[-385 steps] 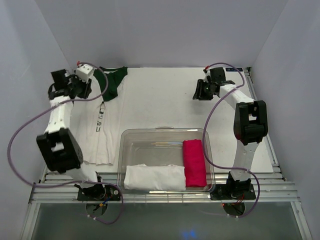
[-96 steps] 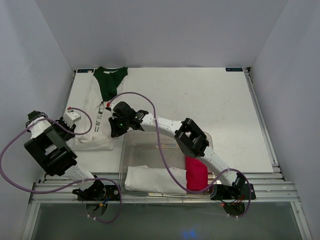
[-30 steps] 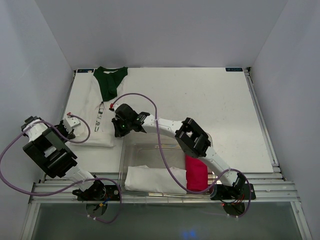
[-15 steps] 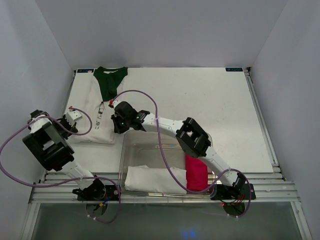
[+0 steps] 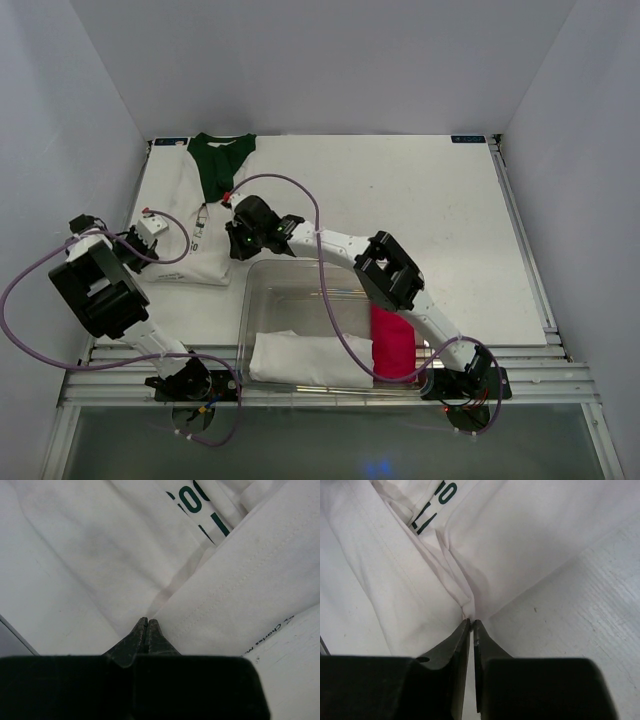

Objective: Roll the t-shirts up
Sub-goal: Roll the T-shirt to the center of the board.

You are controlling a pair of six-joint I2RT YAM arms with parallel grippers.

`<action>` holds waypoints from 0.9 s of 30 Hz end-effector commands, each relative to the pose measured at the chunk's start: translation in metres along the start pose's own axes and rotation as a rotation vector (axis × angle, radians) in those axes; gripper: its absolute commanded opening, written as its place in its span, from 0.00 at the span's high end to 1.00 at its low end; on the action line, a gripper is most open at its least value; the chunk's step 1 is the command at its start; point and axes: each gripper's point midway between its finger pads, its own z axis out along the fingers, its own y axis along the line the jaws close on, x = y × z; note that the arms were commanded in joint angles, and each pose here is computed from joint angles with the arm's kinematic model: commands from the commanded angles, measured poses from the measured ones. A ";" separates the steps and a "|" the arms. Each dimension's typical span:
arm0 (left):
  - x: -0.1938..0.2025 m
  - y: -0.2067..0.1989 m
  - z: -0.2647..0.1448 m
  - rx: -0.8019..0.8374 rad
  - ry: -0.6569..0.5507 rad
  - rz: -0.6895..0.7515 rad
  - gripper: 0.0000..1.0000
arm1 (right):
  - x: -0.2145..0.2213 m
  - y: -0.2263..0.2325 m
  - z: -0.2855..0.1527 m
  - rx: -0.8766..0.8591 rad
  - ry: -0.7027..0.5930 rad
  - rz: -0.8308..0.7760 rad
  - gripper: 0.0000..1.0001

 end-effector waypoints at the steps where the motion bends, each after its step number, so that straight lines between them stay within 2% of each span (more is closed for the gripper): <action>1: -0.014 0.001 -0.002 -0.025 -0.035 -0.001 1.00 | -0.031 0.015 -0.003 -0.105 -0.068 -0.016 0.85; 3: -0.022 0.000 -0.003 -0.020 -0.058 -0.030 1.00 | -0.039 0.017 -0.007 -0.126 -0.085 -0.028 0.72; 4: -0.023 -0.001 -0.003 -0.020 -0.054 -0.033 1.00 | -0.050 0.021 -0.015 -0.141 -0.116 -0.037 0.69; 7: -0.017 -0.005 -0.002 -0.013 -0.025 -0.038 1.00 | -0.077 0.031 -0.033 -0.195 -0.196 -0.053 0.63; 11: -0.012 -0.008 0.001 -0.009 -0.013 -0.066 1.00 | -0.091 0.060 -0.048 -0.284 -0.248 -0.078 0.60; 12: -0.014 -0.008 0.000 -0.011 -0.020 -0.066 1.00 | -0.085 0.073 -0.047 -0.313 -0.240 -0.090 0.69; 16: -0.017 -0.004 0.002 -0.015 -0.026 -0.078 1.00 | -0.044 0.107 -0.027 -0.430 -0.149 -0.086 0.90; 21: -0.011 0.001 0.002 -0.030 0.003 -0.099 1.00 | -0.013 0.119 -0.002 -0.404 -0.057 -0.015 0.92; 27: -0.012 0.000 0.000 -0.040 0.006 -0.077 1.00 | 0.016 0.089 0.020 -0.266 0.011 0.034 0.92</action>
